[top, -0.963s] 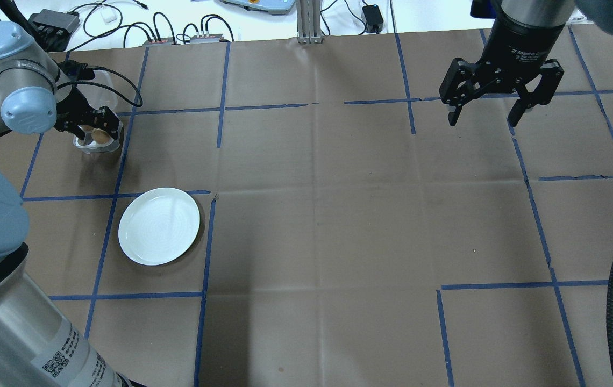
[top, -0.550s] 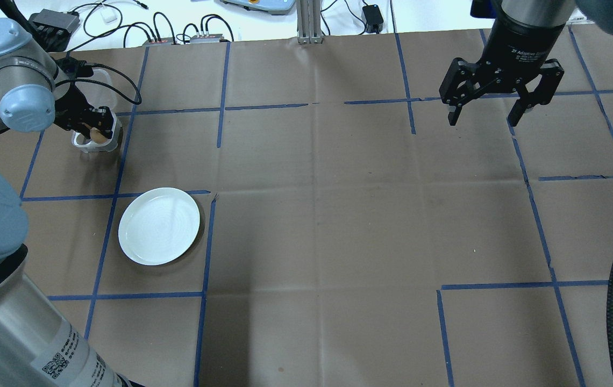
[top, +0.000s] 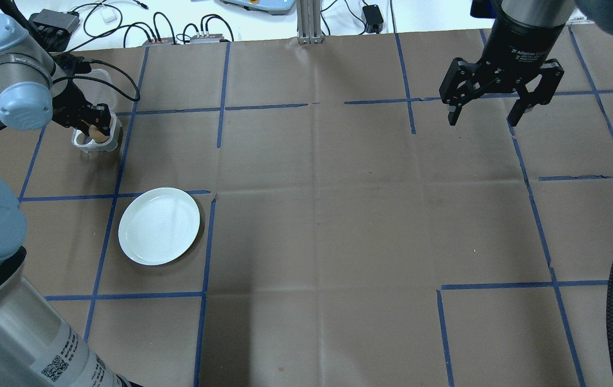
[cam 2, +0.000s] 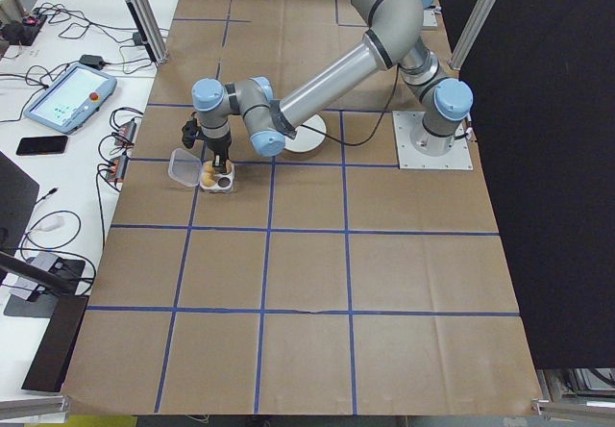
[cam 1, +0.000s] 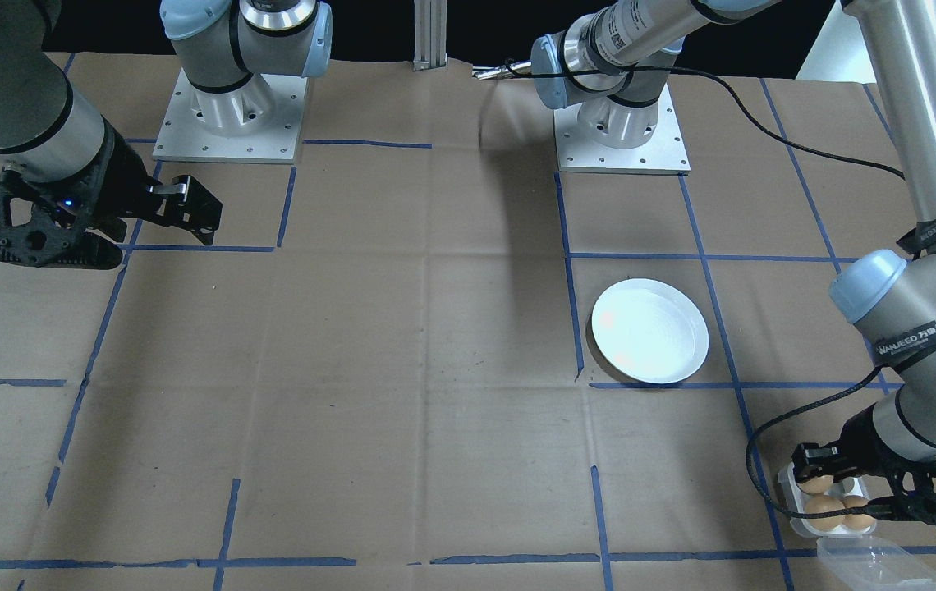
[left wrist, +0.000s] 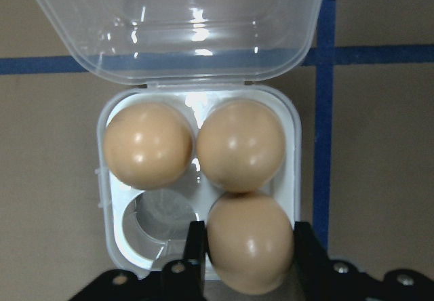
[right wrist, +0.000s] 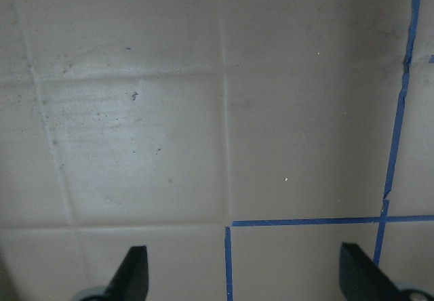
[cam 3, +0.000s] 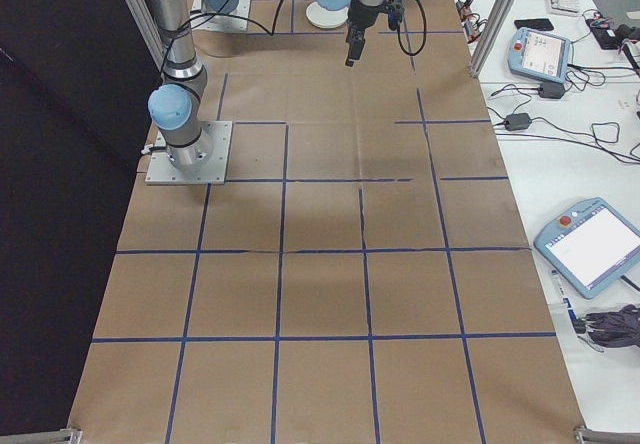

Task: Place egg on plate

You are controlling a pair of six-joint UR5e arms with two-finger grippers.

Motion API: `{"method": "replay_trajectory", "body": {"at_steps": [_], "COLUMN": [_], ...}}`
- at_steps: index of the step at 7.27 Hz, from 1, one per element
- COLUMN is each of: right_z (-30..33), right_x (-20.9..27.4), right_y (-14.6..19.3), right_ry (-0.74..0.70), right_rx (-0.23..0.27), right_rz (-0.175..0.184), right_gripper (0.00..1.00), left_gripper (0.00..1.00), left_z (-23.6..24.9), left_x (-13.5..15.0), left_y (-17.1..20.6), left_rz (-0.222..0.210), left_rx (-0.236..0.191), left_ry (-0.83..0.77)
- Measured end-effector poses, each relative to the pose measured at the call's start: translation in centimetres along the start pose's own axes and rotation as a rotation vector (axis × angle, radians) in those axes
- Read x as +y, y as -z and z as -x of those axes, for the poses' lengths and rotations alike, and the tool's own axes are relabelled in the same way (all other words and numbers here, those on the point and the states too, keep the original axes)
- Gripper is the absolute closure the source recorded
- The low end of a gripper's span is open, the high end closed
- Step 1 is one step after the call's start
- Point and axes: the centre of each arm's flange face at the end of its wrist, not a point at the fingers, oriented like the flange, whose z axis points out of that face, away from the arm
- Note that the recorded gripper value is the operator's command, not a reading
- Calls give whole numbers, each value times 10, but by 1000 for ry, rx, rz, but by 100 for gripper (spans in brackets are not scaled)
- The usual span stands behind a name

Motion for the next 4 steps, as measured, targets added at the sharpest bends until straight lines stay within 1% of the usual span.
{"method": "replay_trajectory", "body": {"at_steps": [1,2,3,4], "right_z": [0,0,0,0], "right_x": [0,0,0,0], "right_y": [0,0,0,0], "right_ry": [0,0,0,0], "right_rx": [0,0,0,0], "right_rz": [0,0,0,0], "right_gripper": [0,0,0,0], "left_gripper": [99,99,100,100], "left_z": [0,-1,-4,-8], "left_x": [1,3,10,21], "left_y": [6,20,44,71], "left_rz": [-5,-15,-23,-21], "left_rx": [-4,-12,-18,-17], "left_ry": [0,1,3,10]}}
